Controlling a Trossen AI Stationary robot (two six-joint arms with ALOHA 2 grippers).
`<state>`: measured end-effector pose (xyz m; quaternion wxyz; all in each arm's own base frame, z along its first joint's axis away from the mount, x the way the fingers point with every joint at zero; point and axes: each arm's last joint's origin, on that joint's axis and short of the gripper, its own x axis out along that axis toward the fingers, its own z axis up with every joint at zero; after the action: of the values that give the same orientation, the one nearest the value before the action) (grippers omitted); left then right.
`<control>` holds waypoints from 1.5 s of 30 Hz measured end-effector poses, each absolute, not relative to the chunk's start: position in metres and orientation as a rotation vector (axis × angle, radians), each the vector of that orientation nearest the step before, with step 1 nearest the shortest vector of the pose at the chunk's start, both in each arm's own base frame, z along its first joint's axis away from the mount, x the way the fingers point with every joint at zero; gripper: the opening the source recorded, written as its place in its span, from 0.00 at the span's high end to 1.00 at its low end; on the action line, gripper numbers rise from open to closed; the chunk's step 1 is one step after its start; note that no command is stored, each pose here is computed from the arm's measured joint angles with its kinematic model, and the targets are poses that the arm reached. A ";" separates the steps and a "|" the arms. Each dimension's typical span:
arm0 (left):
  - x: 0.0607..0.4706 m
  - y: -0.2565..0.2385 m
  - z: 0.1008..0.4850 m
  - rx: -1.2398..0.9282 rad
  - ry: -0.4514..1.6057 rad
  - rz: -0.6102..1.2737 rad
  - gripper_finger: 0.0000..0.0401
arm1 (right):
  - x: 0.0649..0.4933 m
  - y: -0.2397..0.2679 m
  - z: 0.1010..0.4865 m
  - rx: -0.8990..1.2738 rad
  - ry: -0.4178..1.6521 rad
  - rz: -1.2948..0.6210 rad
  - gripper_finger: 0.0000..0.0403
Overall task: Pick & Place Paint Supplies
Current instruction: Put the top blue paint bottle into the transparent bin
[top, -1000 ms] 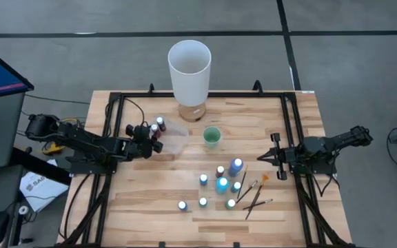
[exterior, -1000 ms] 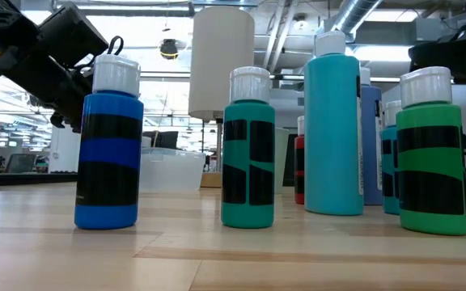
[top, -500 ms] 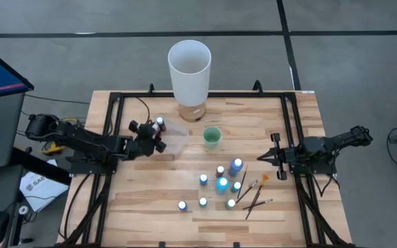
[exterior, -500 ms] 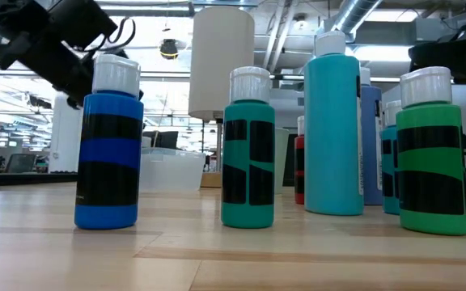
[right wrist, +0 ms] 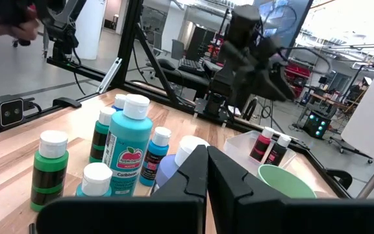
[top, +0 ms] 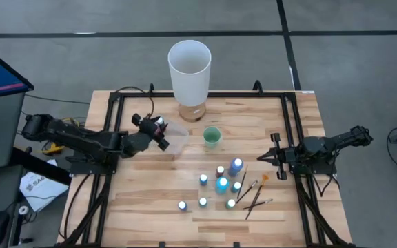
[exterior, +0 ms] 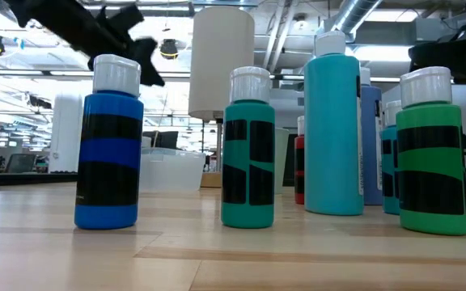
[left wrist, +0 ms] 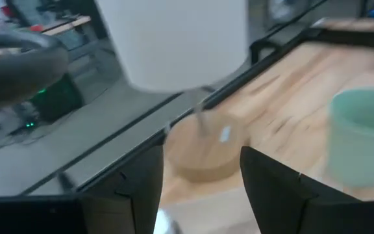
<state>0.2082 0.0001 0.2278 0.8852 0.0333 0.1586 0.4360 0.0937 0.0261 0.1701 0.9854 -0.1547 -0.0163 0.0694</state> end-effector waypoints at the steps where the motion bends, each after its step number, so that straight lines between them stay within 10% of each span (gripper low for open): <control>1: 0.206 -0.002 0.231 0.053 0.315 0.877 0.53 | 0.094 0.026 0.170 -0.311 -0.033 0.139 1.00; 16: 0.212 -0.056 0.264 -0.141 0.066 0.163 0.53 | 0.094 0.026 0.170 -0.311 -0.033 0.139 1.00; 45: 0.307 -0.102 0.187 0.029 0.177 -0.073 0.33 | 0.094 0.026 0.170 -0.311 -0.033 0.139 1.00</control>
<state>0.3066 -0.1022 0.1870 0.9953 0.0146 0.0882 -0.0365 0.0937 0.0261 0.1700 0.9854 -0.1548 -0.0163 0.0692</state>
